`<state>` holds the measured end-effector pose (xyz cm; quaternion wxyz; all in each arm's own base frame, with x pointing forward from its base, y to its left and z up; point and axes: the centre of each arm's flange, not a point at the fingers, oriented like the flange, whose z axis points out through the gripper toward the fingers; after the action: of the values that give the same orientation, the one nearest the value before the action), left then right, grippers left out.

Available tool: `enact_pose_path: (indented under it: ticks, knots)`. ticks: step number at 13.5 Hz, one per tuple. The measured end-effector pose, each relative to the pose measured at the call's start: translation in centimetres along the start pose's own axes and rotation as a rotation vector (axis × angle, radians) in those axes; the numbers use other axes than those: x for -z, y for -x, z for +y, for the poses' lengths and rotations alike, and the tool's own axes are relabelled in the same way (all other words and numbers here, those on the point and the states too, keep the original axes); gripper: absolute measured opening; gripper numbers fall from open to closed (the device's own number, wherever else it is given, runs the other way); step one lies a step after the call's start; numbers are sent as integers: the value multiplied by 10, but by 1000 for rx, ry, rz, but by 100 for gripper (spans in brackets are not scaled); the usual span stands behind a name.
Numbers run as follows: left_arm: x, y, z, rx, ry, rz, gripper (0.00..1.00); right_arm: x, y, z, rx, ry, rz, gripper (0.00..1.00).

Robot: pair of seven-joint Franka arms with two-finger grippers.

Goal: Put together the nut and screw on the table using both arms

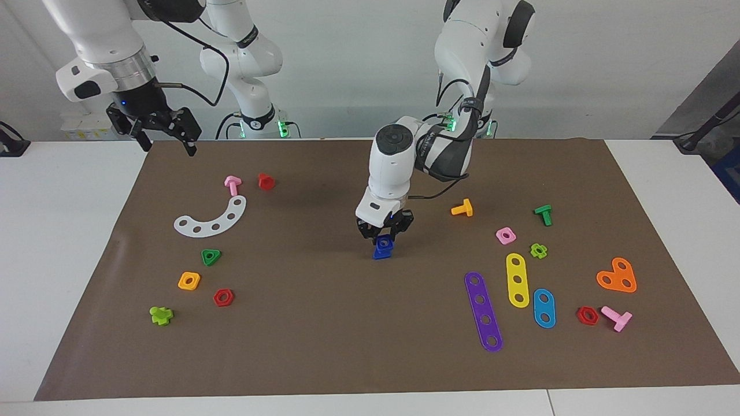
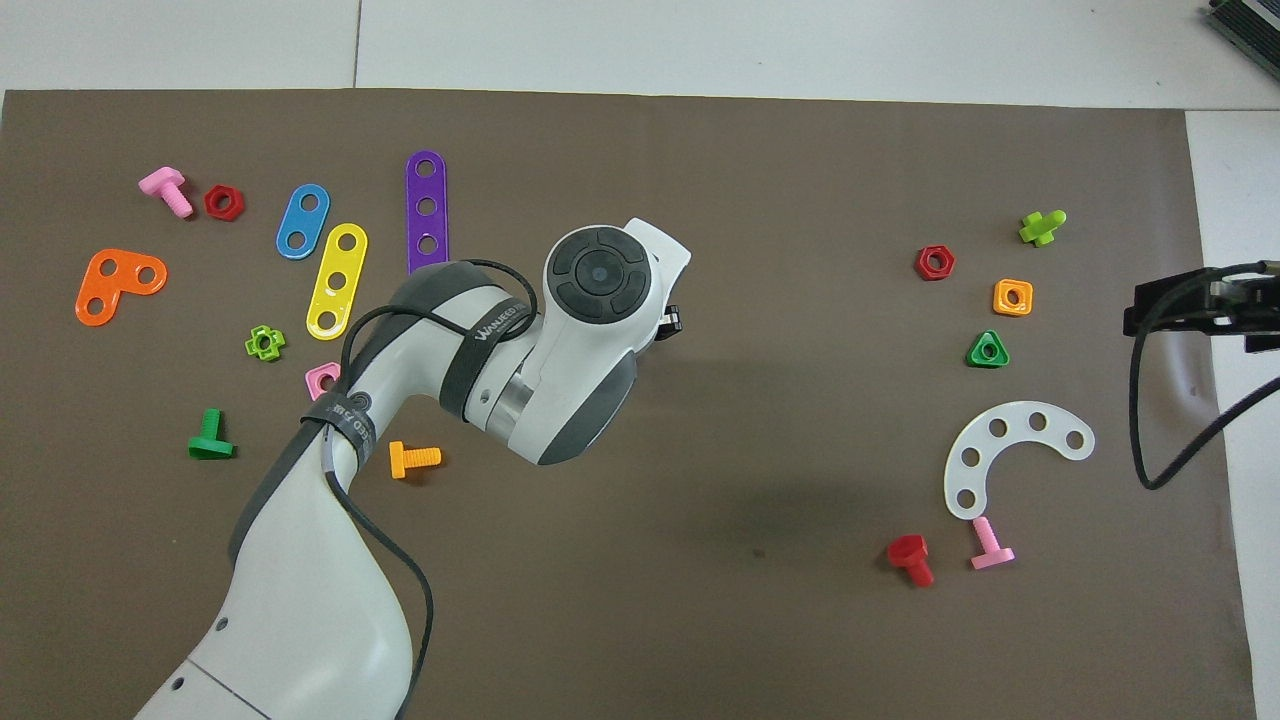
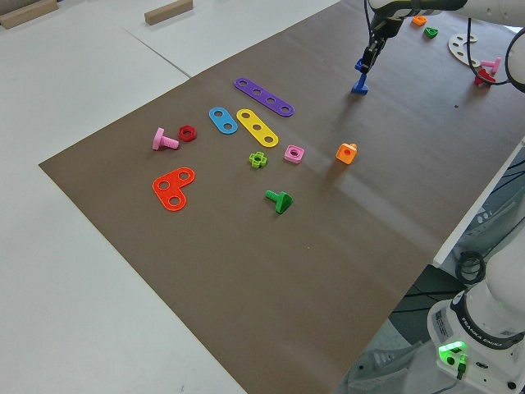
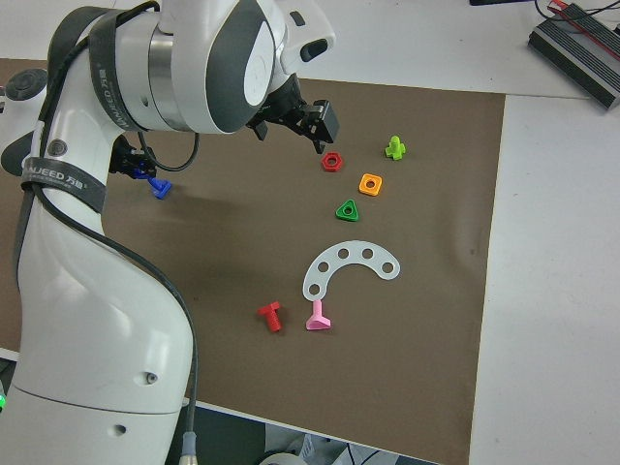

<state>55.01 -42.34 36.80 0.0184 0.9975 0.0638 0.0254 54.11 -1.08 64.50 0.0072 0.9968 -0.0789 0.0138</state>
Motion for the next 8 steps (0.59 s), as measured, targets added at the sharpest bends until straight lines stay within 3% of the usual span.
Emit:
enact_pose_path:
  ticks: [8]
  knots:
    - [-14,2,0,5,-14,-14,47,0,0,0,0,0,0,100]
